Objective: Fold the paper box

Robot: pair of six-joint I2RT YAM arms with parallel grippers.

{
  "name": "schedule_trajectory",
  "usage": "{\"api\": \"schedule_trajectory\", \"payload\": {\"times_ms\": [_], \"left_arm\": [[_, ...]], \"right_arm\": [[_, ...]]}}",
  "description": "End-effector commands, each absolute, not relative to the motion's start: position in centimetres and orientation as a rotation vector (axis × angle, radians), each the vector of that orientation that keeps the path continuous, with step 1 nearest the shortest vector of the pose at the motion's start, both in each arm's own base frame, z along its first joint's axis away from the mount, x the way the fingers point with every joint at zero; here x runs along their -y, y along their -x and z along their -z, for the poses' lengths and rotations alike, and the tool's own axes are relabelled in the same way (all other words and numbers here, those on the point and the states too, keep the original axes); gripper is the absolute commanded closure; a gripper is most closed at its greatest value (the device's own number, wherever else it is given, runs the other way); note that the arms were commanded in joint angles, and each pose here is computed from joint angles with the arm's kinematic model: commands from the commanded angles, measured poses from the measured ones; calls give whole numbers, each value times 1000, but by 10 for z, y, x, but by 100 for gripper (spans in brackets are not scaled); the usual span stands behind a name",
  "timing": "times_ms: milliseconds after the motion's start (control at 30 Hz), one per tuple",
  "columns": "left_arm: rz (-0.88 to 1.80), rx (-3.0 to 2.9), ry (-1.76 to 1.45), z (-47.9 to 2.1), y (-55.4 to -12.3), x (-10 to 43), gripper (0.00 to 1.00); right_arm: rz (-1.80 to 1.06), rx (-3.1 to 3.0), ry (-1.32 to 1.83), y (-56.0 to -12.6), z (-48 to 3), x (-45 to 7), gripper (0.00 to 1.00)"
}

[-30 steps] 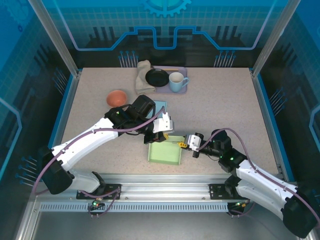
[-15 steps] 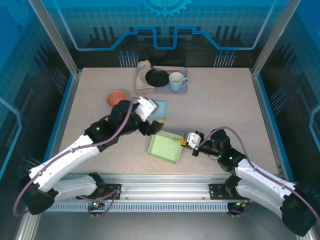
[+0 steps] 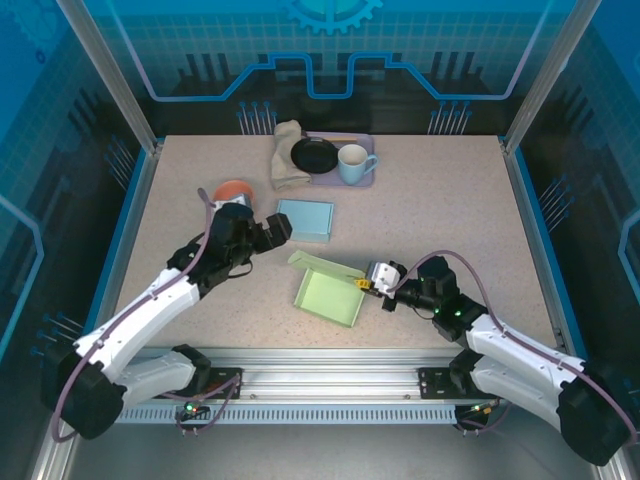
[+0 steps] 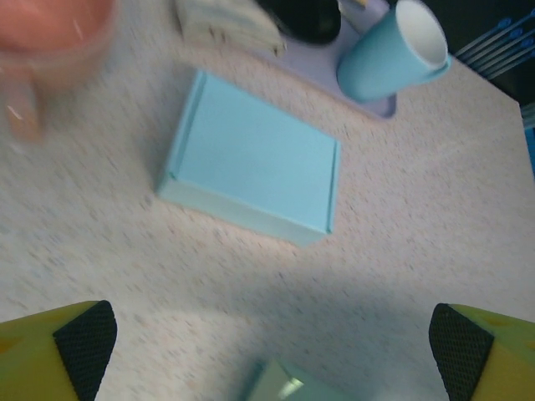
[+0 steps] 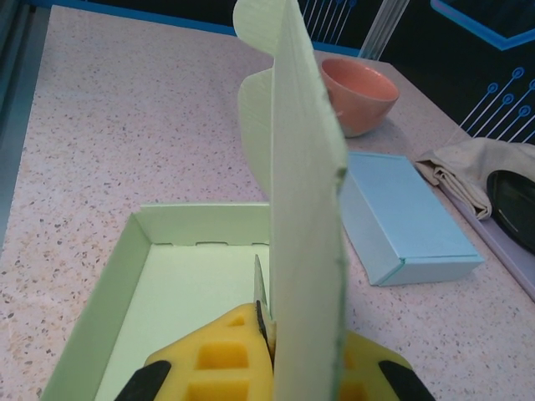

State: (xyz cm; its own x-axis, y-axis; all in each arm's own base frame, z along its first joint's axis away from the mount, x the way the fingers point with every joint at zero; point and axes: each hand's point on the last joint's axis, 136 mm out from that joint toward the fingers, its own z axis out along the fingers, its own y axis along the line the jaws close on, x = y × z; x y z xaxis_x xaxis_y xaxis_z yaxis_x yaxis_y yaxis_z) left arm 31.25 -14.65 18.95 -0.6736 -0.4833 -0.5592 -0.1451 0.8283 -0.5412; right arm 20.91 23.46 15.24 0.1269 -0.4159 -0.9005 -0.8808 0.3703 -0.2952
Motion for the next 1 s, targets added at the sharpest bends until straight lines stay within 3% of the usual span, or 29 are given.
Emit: {"api": "schedule_trajectory", "payload": {"times_ms": [0,200,367,567,967], "left_arm": [[839,-2355,616,-187,-309,178,1],[840,-2445,543,-163,-294,211,2],[828,-2419,513,-167,-287,216,15],[856,-2423,451,-173,-276,229,20],[845,-2445,396,-169,-278,247,19]], "right_arm": [[-523,-1437,1225,-213,-168,-239,100],[-514,-1426,1228,-214,-168,-240,100],[-480,-1451,1226,-219,-163,-239,100],[-449,-1476,1227,-224,-157,-240,100],[-420,-1483,1214,-228,-156,-238,100]]}}
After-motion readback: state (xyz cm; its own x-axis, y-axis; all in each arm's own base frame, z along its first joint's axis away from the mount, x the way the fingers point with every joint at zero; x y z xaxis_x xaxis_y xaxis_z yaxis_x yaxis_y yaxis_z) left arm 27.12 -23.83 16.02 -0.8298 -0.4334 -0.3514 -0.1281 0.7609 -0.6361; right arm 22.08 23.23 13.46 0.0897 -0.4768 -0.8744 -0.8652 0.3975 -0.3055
